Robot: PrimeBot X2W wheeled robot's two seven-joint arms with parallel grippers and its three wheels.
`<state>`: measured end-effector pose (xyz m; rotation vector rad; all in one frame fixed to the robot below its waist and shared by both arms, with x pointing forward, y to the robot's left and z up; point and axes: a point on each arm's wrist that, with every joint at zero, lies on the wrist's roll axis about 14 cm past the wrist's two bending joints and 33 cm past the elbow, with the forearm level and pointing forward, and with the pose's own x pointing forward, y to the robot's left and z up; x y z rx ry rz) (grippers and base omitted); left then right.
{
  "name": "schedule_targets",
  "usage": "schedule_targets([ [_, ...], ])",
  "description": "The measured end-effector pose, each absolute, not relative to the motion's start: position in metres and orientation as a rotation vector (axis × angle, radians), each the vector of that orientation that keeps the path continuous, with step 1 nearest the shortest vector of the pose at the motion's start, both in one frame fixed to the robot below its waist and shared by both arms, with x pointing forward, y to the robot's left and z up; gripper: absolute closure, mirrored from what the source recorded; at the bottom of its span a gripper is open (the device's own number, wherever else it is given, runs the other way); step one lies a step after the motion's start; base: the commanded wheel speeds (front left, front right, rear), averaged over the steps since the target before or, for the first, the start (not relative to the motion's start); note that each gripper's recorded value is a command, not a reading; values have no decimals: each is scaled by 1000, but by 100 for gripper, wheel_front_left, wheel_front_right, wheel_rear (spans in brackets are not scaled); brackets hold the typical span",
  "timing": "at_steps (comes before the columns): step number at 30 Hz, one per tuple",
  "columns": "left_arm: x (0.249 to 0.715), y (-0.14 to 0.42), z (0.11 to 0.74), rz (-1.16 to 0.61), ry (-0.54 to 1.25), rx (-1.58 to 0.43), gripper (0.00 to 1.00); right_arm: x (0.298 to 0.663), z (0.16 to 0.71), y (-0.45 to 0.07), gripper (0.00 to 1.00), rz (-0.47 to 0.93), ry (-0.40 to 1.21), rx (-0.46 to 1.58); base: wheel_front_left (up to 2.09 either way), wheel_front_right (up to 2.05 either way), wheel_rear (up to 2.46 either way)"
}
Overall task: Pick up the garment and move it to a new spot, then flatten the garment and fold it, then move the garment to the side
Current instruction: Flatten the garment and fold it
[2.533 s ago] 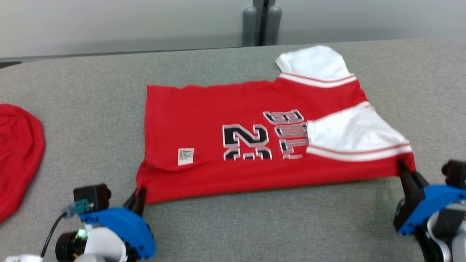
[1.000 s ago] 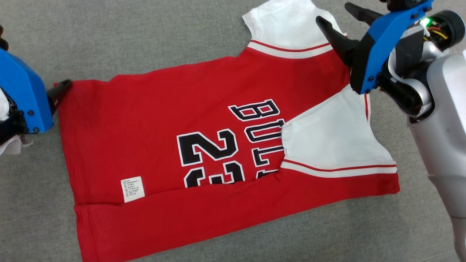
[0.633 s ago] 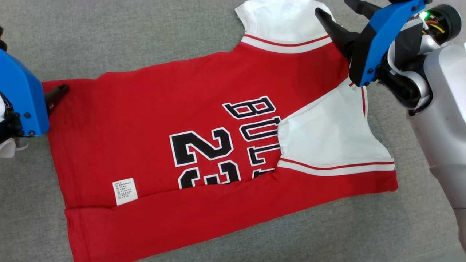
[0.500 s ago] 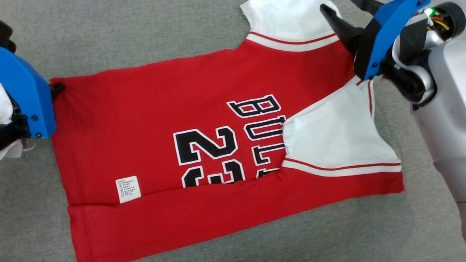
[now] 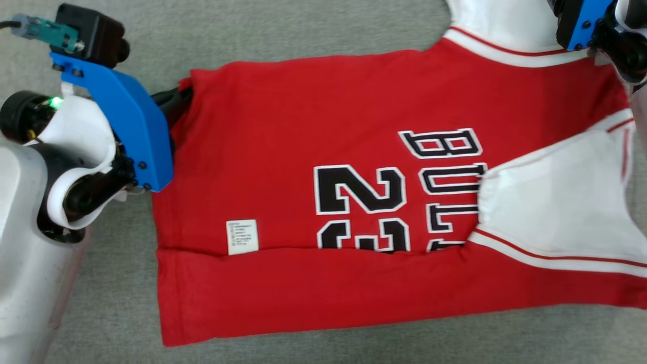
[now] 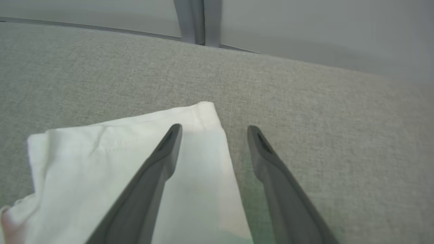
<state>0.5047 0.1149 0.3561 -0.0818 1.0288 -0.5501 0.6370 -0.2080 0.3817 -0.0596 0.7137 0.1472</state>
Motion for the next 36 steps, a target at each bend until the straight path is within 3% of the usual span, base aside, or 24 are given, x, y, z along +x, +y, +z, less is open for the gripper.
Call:
schedule_targets([
  [3, 505, 118, 353, -542, 1015, -98, 100, 639, 361, -196, 0, 171, 759, -85, 0, 0, 0],
  [5, 505, 119, 351, -531, 1006, -112, 100, 640, 356, -192, 98, 184, 775, -109, 0, 0, 0],
  [11, 514, 122, 353, -487, 928, -128, 100, 637, 370, -190, 100, 206, 705, -133, 0, 0, 0],
  [18, 518, 122, 373, -430, 742, -221, 100, 636, 426, -199, 100, 201, 499, -63, 0, 0, 0],
  [27, 484, 121, 407, -424, 525, -284, 100, 584, 473, -221, 100, 212, 384, -28, 0, 0, 0],
  [36, 446, 119, 427, -466, 430, -254, 100, 508, 464, -242, 100, 179, 442, 38, 0, 0, 0],
])
